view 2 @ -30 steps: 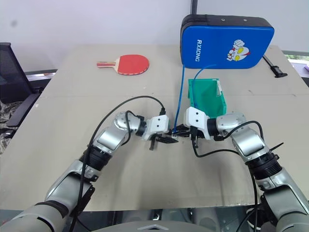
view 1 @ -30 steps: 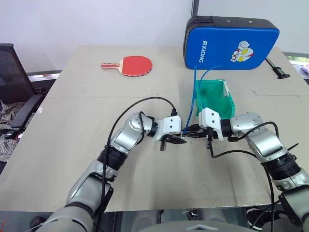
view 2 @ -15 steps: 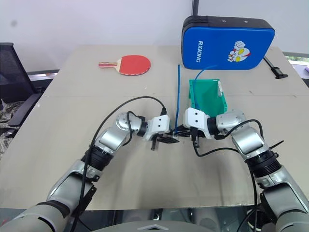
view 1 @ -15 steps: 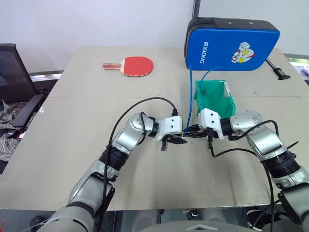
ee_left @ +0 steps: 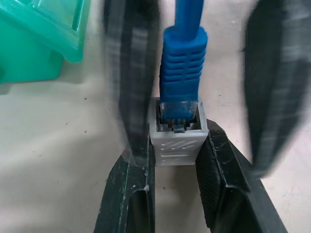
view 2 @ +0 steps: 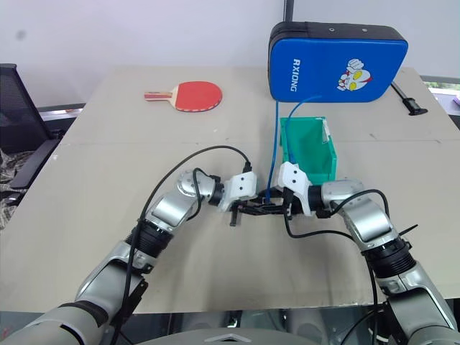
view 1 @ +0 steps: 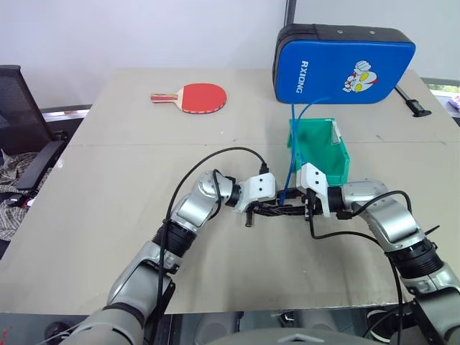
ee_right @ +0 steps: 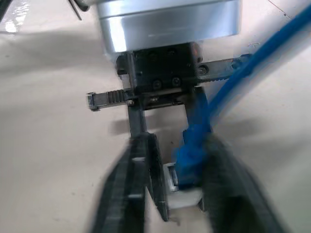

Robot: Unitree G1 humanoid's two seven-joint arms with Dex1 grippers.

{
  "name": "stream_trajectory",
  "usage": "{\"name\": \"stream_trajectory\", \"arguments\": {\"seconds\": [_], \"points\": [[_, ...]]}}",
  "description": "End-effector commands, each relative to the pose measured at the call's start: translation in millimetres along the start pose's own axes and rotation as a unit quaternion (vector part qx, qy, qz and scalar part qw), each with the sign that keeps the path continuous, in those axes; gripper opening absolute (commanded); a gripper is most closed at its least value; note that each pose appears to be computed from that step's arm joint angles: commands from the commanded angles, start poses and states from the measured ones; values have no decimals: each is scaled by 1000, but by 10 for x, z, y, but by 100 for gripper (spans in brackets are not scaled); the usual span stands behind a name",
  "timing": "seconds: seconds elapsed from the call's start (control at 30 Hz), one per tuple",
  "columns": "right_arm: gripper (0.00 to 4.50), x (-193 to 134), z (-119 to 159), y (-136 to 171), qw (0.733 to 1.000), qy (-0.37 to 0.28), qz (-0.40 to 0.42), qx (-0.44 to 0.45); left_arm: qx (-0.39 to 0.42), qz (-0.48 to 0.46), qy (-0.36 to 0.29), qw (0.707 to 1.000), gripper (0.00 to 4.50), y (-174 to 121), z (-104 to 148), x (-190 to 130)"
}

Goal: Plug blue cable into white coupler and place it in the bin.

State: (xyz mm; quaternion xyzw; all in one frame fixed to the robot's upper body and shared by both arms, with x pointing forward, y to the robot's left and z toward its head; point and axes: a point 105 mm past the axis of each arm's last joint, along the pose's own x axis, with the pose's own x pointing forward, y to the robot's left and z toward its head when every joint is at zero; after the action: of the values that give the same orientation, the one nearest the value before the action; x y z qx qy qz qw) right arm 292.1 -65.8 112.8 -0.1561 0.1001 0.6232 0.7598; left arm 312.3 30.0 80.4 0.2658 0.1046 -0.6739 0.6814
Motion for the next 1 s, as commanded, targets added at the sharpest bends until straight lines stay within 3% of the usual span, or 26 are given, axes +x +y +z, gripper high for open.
{"name": "stream_trajectory", "arguments": {"seconds": [0.03, 0.17, 0.4, 0.63, 0.8, 0.9, 1.0], "points": [[113, -67, 193, -2, 1000, -29, -2, -7, 15, 4, -8, 1000, 56, 28, 65, -6], [6, -85, 195, 8, 999, -32, 1, 11, 18, 5, -9, 1000, 56, 36, 66, -2], [6, -102, 194, 13, 999, -31, 1, 18, 14, 6, -23, 1000, 56, 30, 88, -26], [0, -279, 293, 10, 997, -59, -24, 43, -44, 49, -75, 995, 377, -21, 134, -278], [0, -642, 571, -16, 988, -113, -80, 71, -115, 130, -159, 972, 377, -239, 155, -659], [0, -827, 649, -175, 981, -108, -138, 86, -128, 188, -240, 944, 377, -329, 299, -845], [0, -965, 708, -331, 975, -98, -172, 104, -140, 199, -268, 932, 377, -483, 363, -946]]}}
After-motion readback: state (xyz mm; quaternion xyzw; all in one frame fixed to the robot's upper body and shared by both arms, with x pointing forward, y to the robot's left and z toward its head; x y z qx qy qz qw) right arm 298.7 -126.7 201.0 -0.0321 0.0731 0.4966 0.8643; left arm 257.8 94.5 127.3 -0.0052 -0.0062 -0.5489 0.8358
